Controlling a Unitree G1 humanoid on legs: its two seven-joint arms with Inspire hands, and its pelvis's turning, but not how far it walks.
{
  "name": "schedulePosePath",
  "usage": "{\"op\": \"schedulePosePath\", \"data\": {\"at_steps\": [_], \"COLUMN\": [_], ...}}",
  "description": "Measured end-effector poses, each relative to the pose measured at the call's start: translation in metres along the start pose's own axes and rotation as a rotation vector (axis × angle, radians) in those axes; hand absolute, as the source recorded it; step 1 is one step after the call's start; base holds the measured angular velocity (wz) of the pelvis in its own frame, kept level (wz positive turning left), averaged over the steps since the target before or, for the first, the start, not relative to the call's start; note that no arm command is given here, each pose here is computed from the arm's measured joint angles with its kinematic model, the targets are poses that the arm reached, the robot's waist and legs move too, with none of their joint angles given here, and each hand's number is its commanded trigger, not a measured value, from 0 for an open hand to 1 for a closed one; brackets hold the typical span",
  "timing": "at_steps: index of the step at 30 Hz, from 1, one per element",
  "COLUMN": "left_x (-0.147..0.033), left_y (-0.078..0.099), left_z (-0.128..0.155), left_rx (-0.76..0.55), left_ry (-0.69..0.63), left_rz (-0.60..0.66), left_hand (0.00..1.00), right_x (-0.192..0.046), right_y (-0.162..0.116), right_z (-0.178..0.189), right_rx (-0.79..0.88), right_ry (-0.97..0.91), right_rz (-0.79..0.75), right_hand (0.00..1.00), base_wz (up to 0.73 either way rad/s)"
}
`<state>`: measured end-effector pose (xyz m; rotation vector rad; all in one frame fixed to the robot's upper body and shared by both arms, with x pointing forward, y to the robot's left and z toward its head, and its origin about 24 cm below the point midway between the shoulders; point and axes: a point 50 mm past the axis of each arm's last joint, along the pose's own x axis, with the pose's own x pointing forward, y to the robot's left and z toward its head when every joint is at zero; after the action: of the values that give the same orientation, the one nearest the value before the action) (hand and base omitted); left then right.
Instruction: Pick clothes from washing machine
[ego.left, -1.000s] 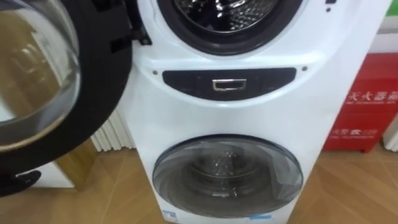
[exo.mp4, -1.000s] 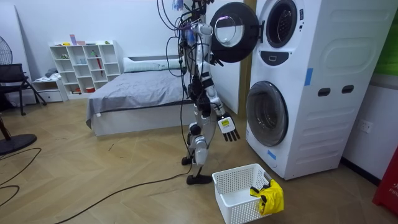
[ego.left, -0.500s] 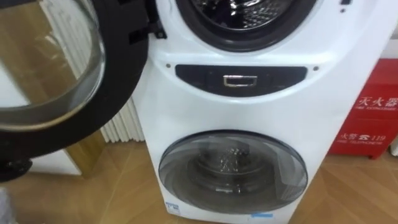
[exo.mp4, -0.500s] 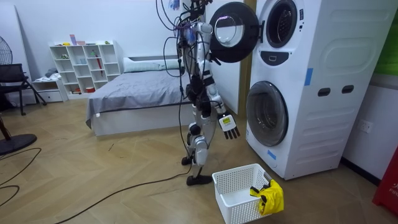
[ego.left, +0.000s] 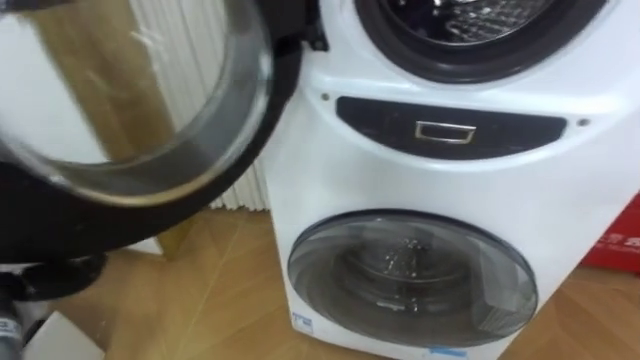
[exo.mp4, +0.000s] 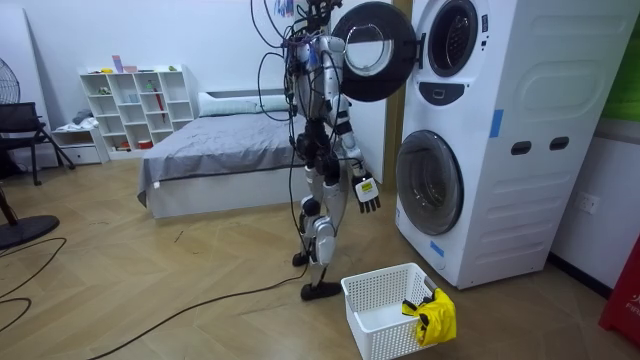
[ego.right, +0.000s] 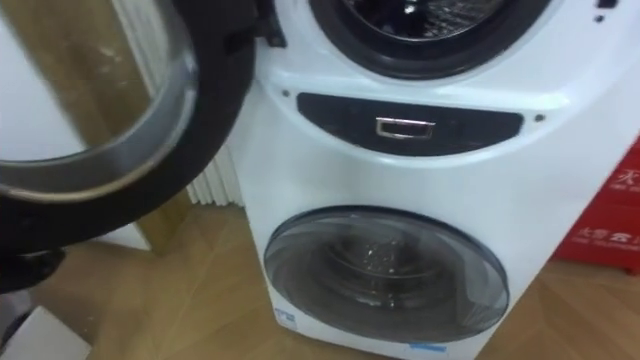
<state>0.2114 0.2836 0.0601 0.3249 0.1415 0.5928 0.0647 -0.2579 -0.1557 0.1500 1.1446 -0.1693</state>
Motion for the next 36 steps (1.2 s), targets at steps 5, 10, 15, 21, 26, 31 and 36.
{"op": "schedulePosePath", "data": {"at_steps": [5, 10, 15, 21, 26, 31, 36], "left_x": [-0.02, -0.047, -0.073, -0.094, -0.1, -0.105, -0.105], "left_y": [-0.037, -0.078, -0.106, -0.126, -0.128, -0.13, -0.13], "left_z": [-0.005, -0.012, -0.01, -0.004, -0.001, -0.014, -0.022], "left_rx": [0.025, 0.099, 0.103, 0.103, 0.096, 0.085, 0.109], "left_ry": [0.005, -0.005, -0.067, -0.143, -0.194, -0.192, -0.168], "left_rz": [-0.163, -0.457, -0.699, -0.897, -0.949, -0.98, -0.986], "left_hand": [0.0, 0.0, 0.0, 0.0, 0.0, 0.0, 0.0], "right_x": [0.002, 0.003, 0.005, 0.007, 0.007, 0.007, 0.007], "right_y": [0.009, 0.015, 0.017, 0.024, 0.027, 0.031, 0.032], "right_z": [-0.005, -0.002, 0.003, 0.009, 0.002, -0.001, -0.001], "right_rx": [-0.008, -0.03, -0.007, 0.018, 0.059, 0.057, 0.053], "right_ry": [0.017, -0.001, -0.032, -0.066, -0.053, -0.045, -0.042], "right_rz": [0.003, 0.02, 0.018, 0.022, 0.027, 0.041, 0.045], "right_hand": [0.0, 0.0, 0.0, 0.0, 0.0, 0.0, 0.0], "base_wz": [0.0, -0.17, -0.31, -0.16, -0.24, -0.14, -0.01]}}
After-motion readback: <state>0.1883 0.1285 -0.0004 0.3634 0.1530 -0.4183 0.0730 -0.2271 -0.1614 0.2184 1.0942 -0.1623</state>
